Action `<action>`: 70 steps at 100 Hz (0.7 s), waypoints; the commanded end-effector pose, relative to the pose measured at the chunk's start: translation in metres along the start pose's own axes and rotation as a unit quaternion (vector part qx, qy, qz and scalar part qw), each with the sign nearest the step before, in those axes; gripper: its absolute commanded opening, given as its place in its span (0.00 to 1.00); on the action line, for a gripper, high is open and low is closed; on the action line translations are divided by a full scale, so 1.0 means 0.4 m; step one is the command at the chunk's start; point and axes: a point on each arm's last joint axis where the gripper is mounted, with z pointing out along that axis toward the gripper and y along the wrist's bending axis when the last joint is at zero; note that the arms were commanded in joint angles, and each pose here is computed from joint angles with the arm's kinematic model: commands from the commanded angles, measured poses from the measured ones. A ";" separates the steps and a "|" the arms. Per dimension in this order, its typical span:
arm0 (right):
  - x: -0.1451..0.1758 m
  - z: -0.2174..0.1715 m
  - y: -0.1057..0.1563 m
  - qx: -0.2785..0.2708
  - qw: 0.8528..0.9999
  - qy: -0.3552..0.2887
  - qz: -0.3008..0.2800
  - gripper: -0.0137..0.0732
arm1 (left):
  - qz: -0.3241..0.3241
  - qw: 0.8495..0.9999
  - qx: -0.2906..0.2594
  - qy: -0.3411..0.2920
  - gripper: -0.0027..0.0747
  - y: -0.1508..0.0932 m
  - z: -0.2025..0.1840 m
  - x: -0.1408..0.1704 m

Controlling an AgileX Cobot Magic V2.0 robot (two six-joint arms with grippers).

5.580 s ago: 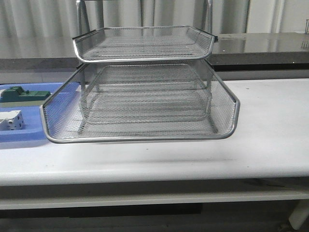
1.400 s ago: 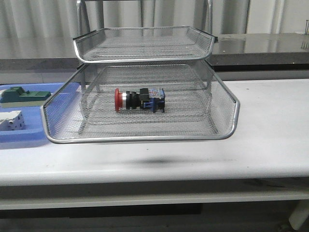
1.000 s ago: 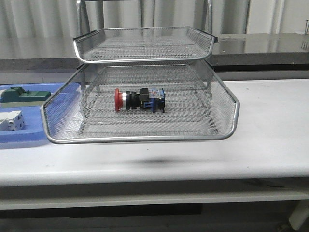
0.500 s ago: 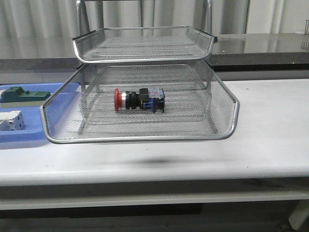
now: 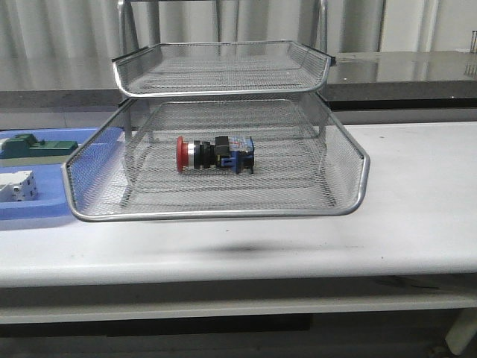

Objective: Place button on rack with both arms

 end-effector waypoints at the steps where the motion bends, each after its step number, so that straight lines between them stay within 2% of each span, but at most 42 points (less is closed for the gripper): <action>1: -0.030 -0.017 -0.001 0.001 0.999 -0.043 -0.003 0.08 | -0.009 0.998 -0.010 -0.054 0.01 0.006 -0.002 -0.042; 54: -0.032 -0.017 0.000 0.000 0.999 -0.046 -0.003 0.08 | -0.009 0.998 -0.010 -0.054 0.01 0.006 -0.002 -0.042; 70: -0.037 -0.018 0.009 -0.021 0.998 -0.058 0.008 0.08 | -0.009 0.998 -0.010 -0.054 0.01 0.006 -0.002 -0.042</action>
